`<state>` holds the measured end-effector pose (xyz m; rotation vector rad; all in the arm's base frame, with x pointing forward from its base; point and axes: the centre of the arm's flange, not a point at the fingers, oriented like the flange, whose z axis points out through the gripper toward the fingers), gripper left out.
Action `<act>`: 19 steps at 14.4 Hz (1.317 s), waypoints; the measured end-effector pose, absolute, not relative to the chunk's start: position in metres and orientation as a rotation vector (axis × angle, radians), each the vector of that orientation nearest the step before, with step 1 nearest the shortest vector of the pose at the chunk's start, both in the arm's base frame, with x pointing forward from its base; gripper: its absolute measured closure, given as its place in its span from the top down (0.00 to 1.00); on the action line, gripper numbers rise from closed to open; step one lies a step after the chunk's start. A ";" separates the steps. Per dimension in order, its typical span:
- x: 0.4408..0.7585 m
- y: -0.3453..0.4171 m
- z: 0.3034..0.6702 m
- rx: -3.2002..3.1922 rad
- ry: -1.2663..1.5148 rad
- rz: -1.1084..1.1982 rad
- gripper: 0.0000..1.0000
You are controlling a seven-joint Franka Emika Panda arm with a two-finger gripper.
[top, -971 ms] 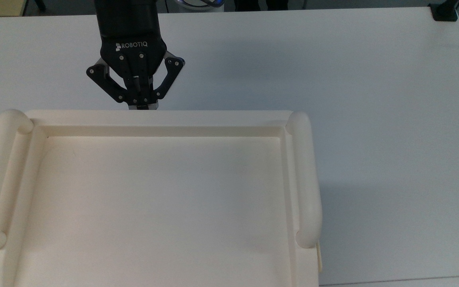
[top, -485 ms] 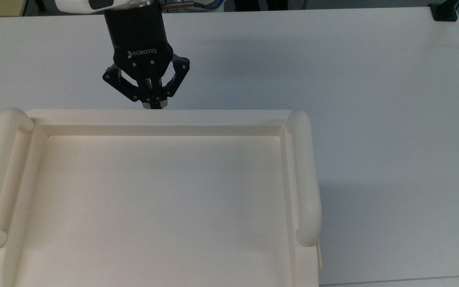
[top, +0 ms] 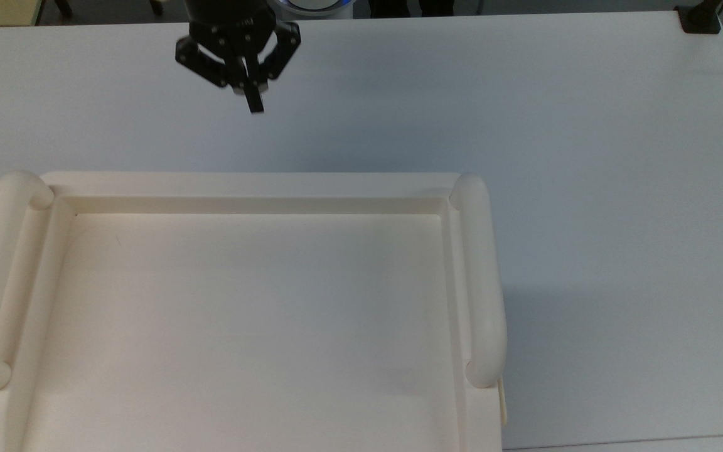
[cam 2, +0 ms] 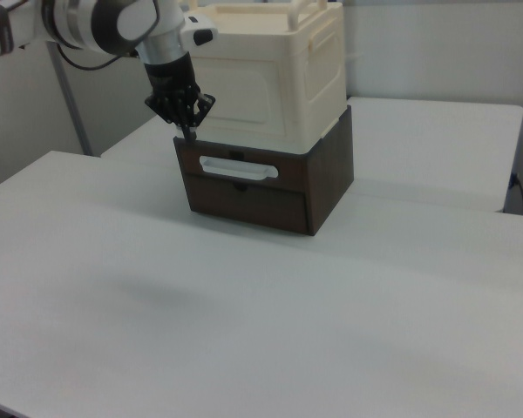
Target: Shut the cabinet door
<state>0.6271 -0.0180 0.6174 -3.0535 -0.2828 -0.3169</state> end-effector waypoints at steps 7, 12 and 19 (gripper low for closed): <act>0.577 -0.022 0.632 -3.132 -0.195 0.000 0.01; 0.575 -0.032 0.628 -3.156 -0.129 0.029 0.31; 0.574 -0.045 0.627 -3.185 -0.089 0.040 1.00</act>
